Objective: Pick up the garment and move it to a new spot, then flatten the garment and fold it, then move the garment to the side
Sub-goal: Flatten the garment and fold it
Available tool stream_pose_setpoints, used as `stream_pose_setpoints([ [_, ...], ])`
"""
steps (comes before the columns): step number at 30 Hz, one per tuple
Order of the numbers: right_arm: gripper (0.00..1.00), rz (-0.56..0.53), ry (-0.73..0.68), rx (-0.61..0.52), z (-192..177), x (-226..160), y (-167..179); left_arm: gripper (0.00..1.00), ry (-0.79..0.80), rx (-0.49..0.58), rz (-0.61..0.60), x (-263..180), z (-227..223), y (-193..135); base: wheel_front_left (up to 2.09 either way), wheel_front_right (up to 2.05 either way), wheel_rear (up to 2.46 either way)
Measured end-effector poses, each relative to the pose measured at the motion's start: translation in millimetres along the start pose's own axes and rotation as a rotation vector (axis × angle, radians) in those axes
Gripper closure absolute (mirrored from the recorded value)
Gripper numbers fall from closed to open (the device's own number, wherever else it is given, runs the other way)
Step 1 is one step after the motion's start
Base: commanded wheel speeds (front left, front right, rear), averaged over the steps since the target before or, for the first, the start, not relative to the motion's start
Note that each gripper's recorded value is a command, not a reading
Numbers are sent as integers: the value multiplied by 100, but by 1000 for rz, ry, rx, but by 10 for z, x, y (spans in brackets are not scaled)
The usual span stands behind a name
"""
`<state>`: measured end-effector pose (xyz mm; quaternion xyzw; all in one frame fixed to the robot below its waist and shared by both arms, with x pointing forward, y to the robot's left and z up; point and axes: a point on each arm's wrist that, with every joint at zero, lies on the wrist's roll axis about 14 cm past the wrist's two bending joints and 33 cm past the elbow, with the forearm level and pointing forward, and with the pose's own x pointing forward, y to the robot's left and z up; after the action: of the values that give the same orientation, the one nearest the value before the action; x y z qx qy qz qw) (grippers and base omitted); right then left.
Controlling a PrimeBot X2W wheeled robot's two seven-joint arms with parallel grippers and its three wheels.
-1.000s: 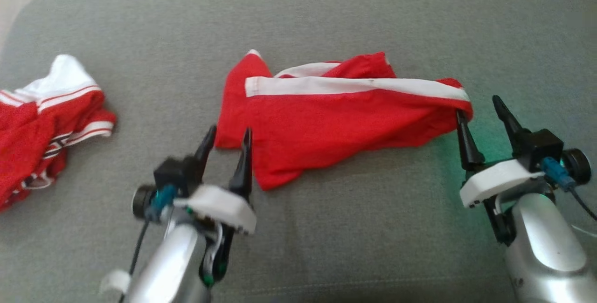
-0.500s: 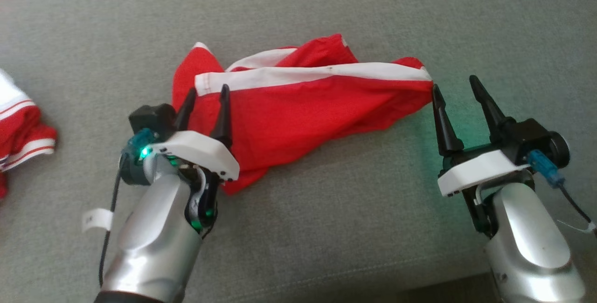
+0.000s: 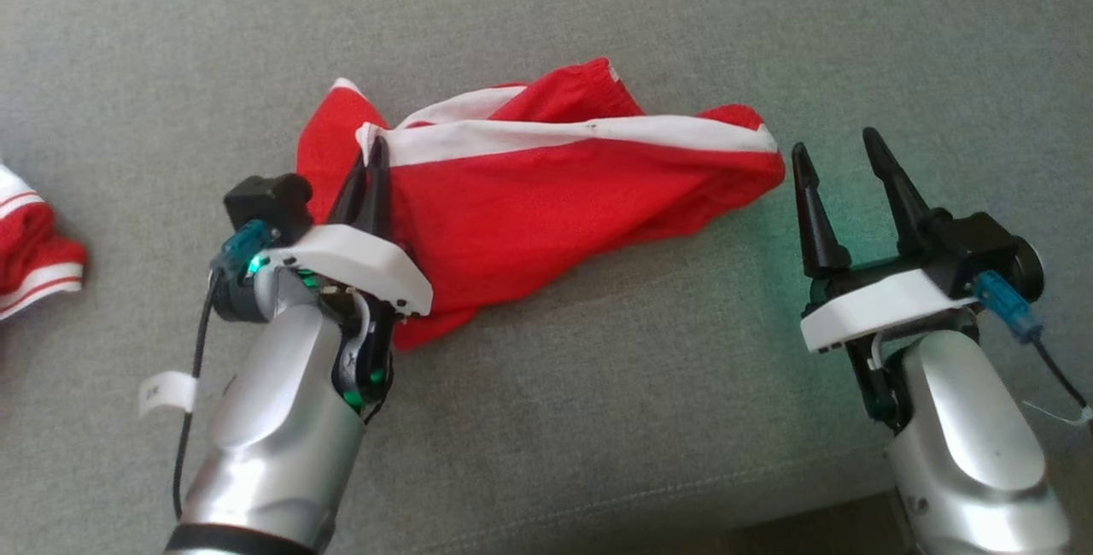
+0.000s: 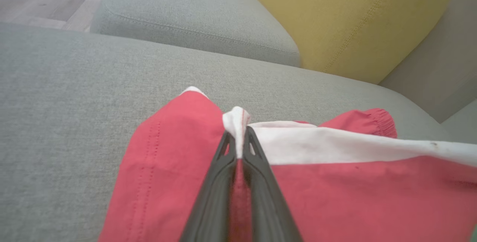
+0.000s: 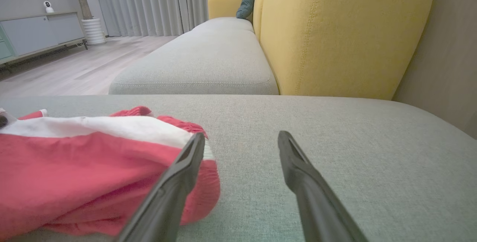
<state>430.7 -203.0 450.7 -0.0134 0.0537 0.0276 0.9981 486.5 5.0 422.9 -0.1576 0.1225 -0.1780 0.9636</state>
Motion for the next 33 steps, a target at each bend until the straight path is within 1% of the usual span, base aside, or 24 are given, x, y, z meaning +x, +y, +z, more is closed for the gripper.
stream_pose_setpoints([
  [4, 0, -9, -22, 11, 78, -15, -15, 100, -34, 30, -23, -47, 128, -81, 0, 0, 0],
  [8, 0, -21, -54, 36, 191, -42, -30, 100, -69, 40, -26, -230, 218, -121, 0, 0, 0],
  [18, 0, 2, -42, 93, 131, -282, 153, 100, -24, 62, 60, -886, -43, 72, 0, 0, 0],
  [22, 0, 15, -57, 100, 185, -289, 203, 100, 2, 59, 101, -1041, -155, 182, 0, 0, 0],
  [27, 0, 21, -61, 102, 203, -326, 228, 100, 24, 63, 110, -1135, -248, 195, 0, 0, 0],
  [28, 0, 20, -61, 107, 201, -336, 228, 76, 22, 62, 111, -1143, -244, 191, 0, 0, 0],
  [29, 0, 20, -58, 111, 190, -349, 230, 0, 16, 66, 114, -1146, -227, 192, 0, 0, 0],
  [31, 0, 35, -35, 114, 112, -391, 291, 0, -18, 79, 145, -1145, -118, 242, 0, 0, 0],
  [33, 0, 53, -26, 125, 84, -385, 357, 0, -33, 91, 151, -1155, -81, 243, 0, 0, 0],
])
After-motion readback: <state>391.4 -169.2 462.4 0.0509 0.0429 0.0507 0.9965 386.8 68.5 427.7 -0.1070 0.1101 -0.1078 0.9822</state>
